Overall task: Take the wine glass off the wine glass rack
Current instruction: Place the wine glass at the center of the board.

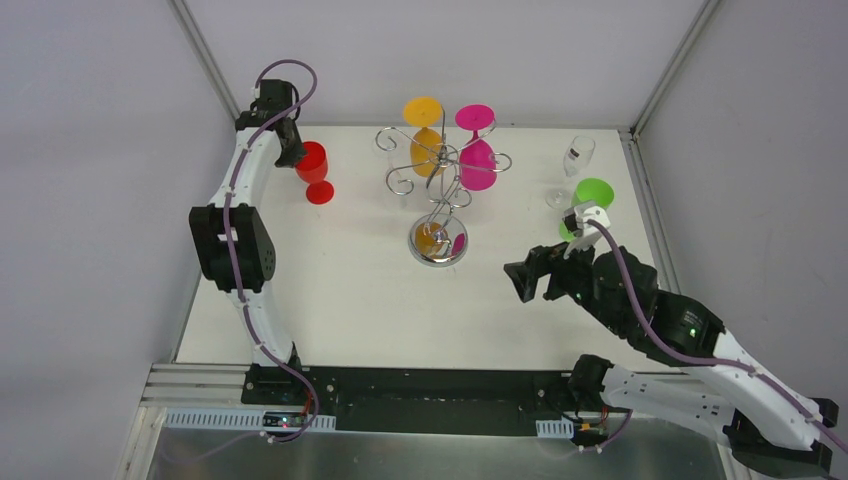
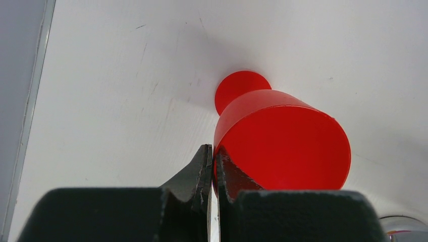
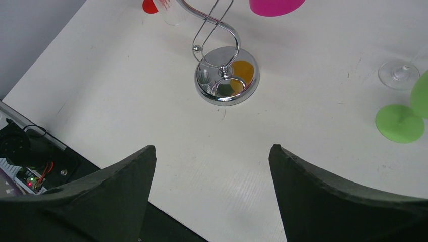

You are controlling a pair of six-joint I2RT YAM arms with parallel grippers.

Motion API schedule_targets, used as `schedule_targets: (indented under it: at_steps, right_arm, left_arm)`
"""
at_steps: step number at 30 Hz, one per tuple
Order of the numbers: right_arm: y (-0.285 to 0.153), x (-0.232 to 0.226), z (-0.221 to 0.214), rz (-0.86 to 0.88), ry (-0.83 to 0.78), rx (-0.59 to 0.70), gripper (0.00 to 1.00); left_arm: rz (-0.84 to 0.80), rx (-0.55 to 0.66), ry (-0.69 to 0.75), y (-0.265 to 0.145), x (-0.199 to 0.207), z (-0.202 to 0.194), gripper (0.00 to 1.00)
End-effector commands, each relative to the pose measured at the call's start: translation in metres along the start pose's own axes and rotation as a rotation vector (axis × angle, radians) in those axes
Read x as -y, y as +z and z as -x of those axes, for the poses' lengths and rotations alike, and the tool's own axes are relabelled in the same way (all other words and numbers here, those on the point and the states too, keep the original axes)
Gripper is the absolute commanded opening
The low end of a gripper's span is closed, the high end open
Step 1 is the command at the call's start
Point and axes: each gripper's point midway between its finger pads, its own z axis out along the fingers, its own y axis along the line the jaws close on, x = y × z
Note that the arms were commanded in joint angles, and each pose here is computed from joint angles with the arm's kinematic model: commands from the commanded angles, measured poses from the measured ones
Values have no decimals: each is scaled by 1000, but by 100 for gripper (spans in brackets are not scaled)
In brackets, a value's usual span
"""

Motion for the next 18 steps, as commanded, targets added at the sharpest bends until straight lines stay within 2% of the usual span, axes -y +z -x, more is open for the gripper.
schedule_targets:
  at_steps: [1, 3, 7, 11, 18]
  right_arm:
    - [5, 2, 7, -26, -6, 24, 85]
    - [6, 2, 7, -26, -6, 23, 85]
    - [7, 1, 5, -21, -2, 18, 85]
    - [7, 0, 3, -19, 3, 16, 86]
    - [8, -2, 4, -14, 19, 16, 86]
  left_arm:
    - [-24, 31, -10, 0, 5, 14, 0]
    - [-27, 28, -10, 1, 6, 13, 0]
    - [-33, 23, -6, 1, 6, 11, 17]
    - [-41, 20, -2, 0, 7, 10, 25]
    - [-46, 38, 9, -8, 6, 15, 33]
